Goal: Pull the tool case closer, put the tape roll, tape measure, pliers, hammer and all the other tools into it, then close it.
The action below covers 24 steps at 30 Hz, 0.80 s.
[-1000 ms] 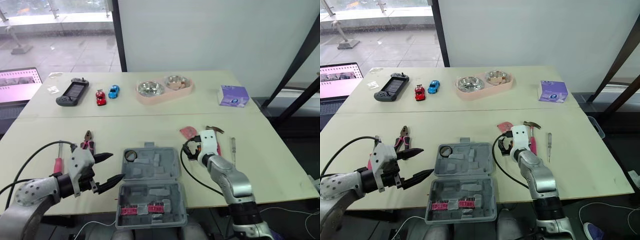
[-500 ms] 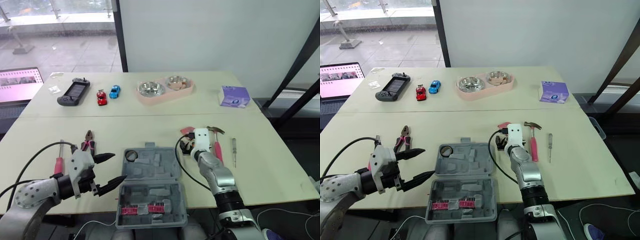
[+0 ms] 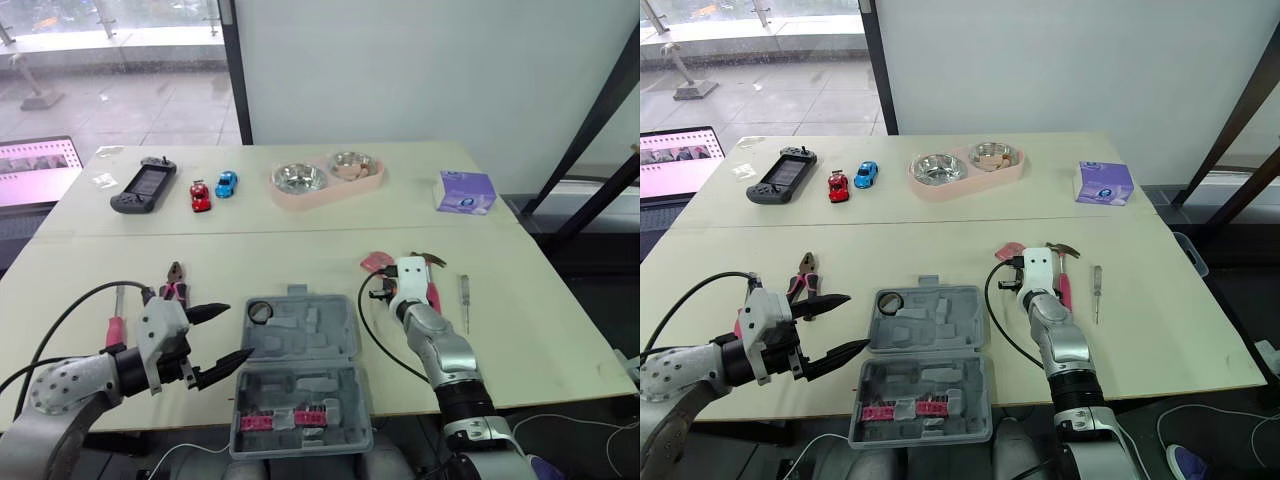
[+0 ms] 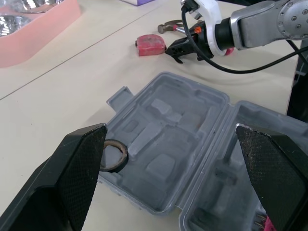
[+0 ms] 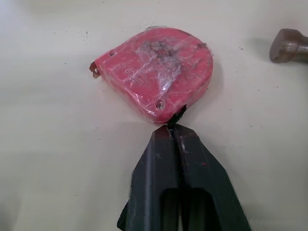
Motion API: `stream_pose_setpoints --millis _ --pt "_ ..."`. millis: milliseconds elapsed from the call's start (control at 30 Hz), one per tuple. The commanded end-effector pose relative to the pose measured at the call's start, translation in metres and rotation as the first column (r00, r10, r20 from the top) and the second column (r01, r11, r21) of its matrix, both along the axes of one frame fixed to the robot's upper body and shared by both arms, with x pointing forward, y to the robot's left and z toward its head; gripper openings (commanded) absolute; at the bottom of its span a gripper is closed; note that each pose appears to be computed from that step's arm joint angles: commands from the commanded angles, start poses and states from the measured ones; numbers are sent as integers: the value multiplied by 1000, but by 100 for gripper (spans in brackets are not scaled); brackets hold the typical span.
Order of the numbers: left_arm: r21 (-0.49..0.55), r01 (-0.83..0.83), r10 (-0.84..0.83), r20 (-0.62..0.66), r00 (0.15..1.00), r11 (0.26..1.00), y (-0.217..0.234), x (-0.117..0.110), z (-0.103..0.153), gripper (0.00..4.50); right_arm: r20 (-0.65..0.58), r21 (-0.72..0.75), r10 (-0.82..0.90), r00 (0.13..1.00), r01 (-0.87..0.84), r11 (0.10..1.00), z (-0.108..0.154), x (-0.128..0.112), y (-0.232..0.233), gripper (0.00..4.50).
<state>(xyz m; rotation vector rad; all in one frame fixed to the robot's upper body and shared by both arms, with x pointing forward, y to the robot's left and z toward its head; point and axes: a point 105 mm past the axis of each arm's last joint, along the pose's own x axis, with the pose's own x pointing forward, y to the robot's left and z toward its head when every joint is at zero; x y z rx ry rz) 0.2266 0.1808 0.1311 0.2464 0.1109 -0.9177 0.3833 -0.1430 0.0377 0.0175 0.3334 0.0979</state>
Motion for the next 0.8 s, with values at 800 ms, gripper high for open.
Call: stream_pose_setpoints --millis 800 --pt "4 65 -65 3 998 998 -12 0 -3 450 -62 -8 240 969 -240 971 -14 -74 11 6"
